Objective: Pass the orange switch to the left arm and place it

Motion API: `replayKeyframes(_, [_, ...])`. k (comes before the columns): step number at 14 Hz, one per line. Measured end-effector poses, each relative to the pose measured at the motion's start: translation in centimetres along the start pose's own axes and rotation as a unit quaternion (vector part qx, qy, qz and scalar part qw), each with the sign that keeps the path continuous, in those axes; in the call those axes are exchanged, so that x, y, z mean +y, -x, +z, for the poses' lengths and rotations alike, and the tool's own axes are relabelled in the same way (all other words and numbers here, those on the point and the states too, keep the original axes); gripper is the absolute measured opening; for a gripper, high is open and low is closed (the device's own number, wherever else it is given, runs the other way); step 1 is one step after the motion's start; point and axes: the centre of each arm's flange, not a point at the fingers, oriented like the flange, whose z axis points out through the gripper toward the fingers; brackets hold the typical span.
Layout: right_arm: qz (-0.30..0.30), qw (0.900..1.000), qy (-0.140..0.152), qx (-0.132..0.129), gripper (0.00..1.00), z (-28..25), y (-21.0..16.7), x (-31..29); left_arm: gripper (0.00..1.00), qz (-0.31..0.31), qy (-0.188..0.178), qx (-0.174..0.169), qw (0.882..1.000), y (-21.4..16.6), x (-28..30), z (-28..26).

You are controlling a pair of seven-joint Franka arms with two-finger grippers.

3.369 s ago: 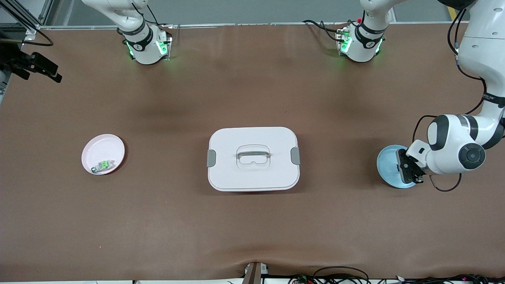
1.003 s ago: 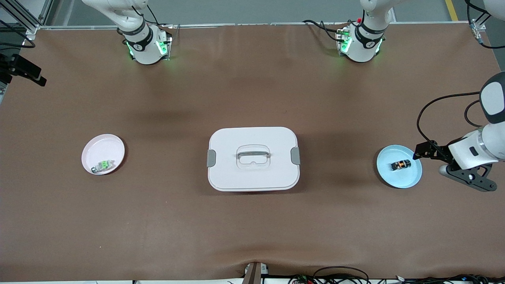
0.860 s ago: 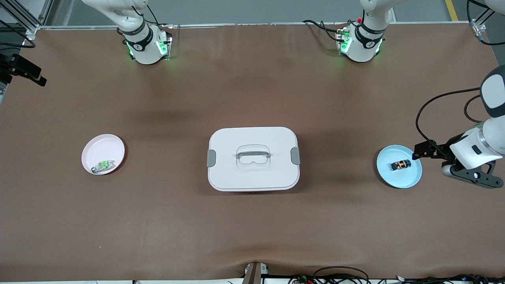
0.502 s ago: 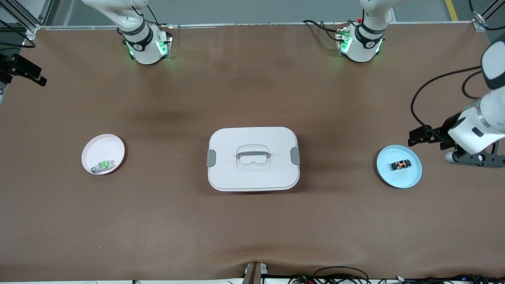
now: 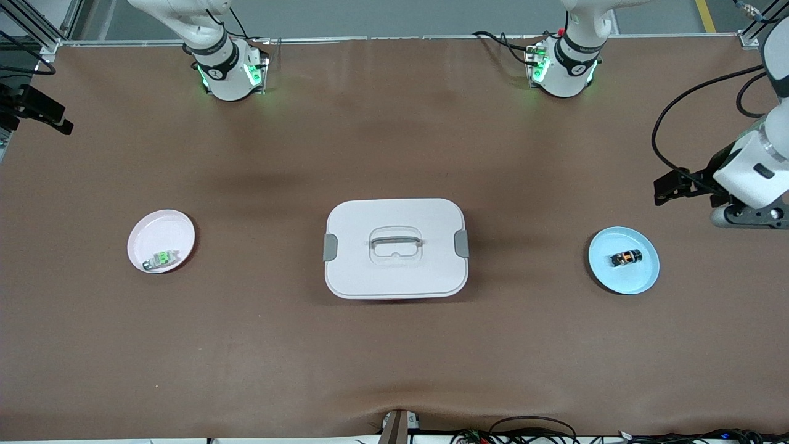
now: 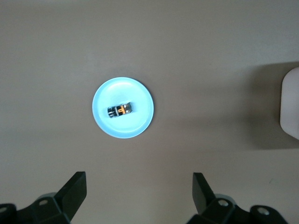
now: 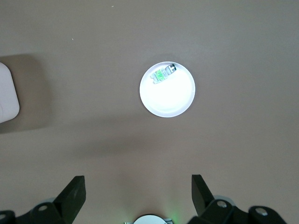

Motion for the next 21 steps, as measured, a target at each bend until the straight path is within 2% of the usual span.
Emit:
replayKeyframes(3, [0.0,1.0,0.0,0.0,1.0,0.0,0.0,0.0,1.0,-0.006,-0.008,-0.009,1.0,2.6,-0.2,-2.8])
replayKeyframes(10, [0.0,1.0,0.0,0.0,1.0,0.0,0.0,0.0,1.0,-0.019,-0.012,-0.001,1.0,7.2,-1.1,-6.0])
replayKeyframes(14, [-0.001,1.0,0.0,0.0,1.0,0.0,0.0,0.0,1.0,-0.019,-0.012,0.003,1.0,7.9,-1.0,-6.7])
replayKeyframes(18, [-0.001,1.0,0.0,0.0,1.0,0.0,0.0,0.0,1.0,-0.016,0.018,0.0,1.0,7.9,-0.4,-6.5])
replayKeyframes(21, [-0.001,1.0,0.0,0.0,1.0,0.0,0.0,0.0,1.0,-0.019,0.02,0.0,1.0,7.9,-0.6,-6.5])
